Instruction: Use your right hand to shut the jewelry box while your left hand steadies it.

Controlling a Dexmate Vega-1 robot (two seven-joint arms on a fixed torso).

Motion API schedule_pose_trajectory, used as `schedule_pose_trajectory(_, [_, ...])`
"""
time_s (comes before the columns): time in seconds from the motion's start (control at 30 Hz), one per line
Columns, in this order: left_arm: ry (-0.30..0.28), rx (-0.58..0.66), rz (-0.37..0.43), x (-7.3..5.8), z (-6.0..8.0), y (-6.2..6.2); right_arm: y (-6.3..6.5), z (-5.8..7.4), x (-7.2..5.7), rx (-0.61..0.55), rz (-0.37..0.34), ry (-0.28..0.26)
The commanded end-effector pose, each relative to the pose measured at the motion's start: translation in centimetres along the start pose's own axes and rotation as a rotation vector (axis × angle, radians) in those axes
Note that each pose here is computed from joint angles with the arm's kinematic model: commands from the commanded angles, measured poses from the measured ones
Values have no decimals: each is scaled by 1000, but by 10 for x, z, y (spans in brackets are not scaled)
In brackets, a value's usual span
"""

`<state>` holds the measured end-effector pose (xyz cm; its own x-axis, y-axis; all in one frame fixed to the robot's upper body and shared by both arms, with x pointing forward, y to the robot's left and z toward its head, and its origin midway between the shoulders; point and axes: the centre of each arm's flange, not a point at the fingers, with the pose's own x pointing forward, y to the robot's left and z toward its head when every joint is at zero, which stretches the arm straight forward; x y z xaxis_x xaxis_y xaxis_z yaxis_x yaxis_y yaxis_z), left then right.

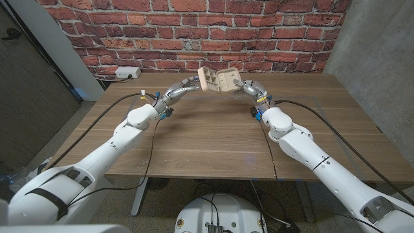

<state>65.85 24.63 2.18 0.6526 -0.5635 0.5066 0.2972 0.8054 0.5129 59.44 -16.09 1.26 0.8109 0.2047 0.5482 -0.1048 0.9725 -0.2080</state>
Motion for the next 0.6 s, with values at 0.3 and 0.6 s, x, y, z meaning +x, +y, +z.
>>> schedule_pose_trajectory(0.3, [-62,-80,-98,21,3,-16,23,-2,5,24,64,-30])
schedule_pose_trajectory(0.6, [-77,-103,-175,30,8,-21,28,-1,4,-39,12,-48])
